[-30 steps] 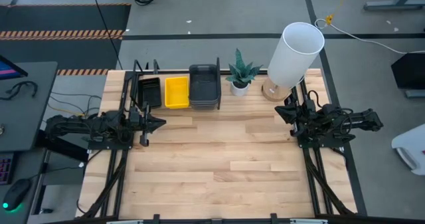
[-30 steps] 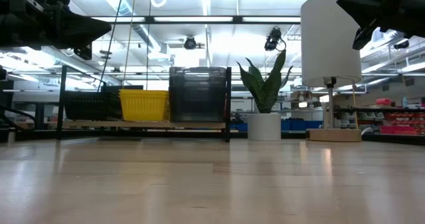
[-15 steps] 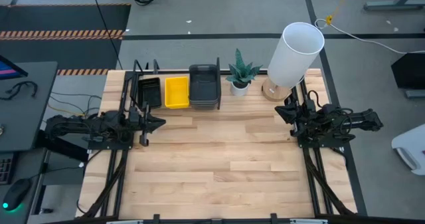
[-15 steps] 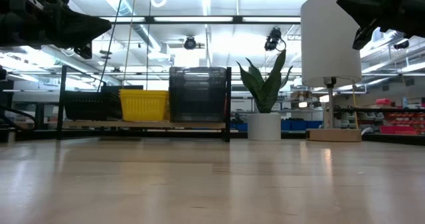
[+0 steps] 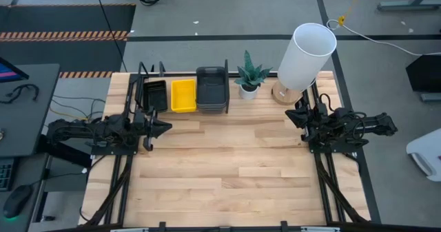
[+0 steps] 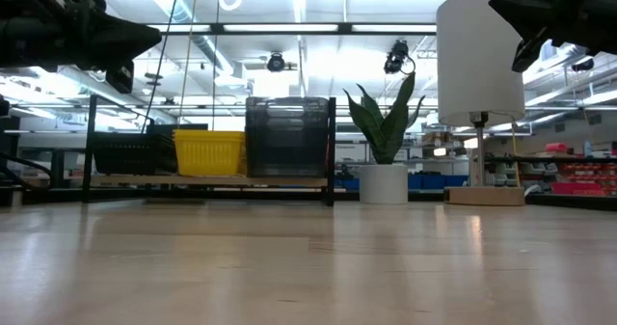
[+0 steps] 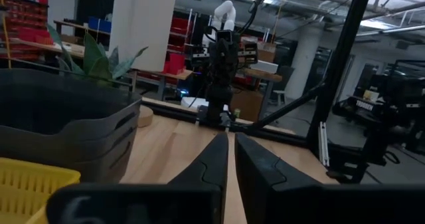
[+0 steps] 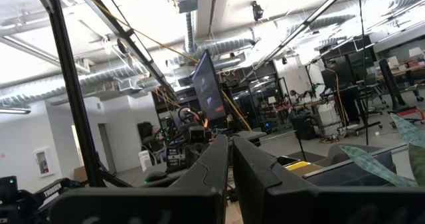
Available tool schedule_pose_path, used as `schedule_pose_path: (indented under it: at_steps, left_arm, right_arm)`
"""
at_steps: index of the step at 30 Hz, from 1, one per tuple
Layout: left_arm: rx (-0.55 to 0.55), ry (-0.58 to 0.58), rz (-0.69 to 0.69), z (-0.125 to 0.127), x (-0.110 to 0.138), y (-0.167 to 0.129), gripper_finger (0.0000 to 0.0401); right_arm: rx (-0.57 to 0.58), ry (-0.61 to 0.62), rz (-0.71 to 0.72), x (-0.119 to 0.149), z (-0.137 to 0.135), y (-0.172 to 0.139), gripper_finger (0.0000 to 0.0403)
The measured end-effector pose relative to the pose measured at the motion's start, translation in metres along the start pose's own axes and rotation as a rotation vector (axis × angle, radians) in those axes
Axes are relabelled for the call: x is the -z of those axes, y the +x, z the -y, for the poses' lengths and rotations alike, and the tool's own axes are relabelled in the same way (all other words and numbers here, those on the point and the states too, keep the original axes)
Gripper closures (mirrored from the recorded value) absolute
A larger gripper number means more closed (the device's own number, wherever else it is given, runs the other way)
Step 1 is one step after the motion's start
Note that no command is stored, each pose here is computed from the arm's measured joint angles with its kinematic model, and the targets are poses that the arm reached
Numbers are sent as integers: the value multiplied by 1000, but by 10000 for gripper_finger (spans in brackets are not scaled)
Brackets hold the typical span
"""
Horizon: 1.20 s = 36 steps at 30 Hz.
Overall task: Stack baskets on shelf by color
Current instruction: Return to Home Position
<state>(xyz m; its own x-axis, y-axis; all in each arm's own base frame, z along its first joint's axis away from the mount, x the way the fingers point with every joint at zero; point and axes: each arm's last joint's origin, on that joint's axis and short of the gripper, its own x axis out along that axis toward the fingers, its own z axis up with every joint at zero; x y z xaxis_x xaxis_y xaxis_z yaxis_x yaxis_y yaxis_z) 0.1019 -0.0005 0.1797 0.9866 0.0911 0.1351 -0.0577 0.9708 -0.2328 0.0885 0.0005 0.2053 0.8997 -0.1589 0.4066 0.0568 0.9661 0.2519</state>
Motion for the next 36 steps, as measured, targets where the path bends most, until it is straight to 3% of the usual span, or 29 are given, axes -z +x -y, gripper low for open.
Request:
schedule_pose_path:
  at_steps: [36]
  left_arm:
    - [0, 4, -1, 0, 0, 0, 376]
  right_arm:
    - [0, 0, -1, 0, 0, 0, 376]
